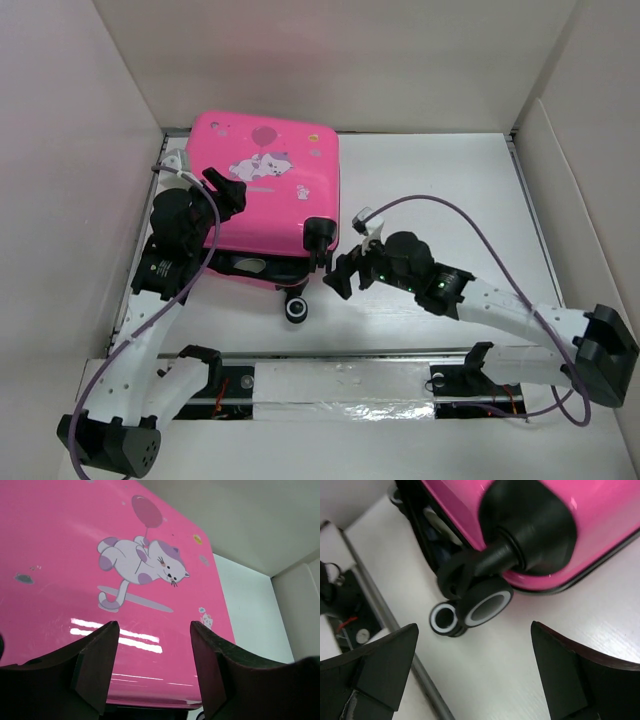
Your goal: Pack the luggage
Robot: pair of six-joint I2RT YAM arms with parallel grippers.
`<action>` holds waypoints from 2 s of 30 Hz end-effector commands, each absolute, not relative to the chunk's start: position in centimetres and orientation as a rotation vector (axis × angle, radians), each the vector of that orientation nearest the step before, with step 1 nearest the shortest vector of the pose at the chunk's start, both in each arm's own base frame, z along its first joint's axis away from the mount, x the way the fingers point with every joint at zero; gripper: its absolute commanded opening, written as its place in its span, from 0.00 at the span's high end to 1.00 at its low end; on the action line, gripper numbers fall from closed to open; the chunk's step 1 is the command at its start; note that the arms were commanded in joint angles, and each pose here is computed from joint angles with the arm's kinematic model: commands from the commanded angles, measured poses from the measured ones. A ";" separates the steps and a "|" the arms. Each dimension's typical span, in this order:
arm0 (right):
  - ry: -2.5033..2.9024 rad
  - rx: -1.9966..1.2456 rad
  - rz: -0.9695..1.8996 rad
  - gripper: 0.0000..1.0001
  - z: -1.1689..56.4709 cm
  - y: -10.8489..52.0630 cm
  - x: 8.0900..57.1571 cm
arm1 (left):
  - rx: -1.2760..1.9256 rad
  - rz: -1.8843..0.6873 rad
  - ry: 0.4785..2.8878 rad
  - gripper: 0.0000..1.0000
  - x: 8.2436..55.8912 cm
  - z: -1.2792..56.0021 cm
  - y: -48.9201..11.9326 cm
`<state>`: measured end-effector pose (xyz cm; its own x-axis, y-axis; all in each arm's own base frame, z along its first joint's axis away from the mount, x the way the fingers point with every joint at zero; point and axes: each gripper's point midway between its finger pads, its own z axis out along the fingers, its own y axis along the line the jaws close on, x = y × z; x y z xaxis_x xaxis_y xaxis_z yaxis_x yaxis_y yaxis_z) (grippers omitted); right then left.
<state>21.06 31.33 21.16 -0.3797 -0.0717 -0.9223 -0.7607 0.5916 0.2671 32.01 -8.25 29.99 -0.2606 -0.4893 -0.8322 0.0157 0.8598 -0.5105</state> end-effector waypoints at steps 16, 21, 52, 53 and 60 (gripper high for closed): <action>1.813 -0.531 0.839 0.01 21.9 37.9 25.7 | -0.279 -0.391 1.698 0.34 31.4 33.1 -6.7; 1.765 -0.518 0.823 0.56 23.3 38.6 25.7 | -0.329 -0.340 1.676 0.34 31.0 33.3 -5.3; 1.696 -0.778 1.015 0.56 24.6 44.0 12.1 | -0.659 -0.075 1.623 0.26 36.8 34.3 3.3; 1.690 -0.730 0.975 0.43 25.1 42.7 12.8 | -0.668 -0.060 1.641 0.25 37.2 34.0 3.8; 1.688 -0.484 0.811 0.24 26.2 31.8 18.6 | -0.814 0.096 1.760 0.26 42.0 30.0 10.6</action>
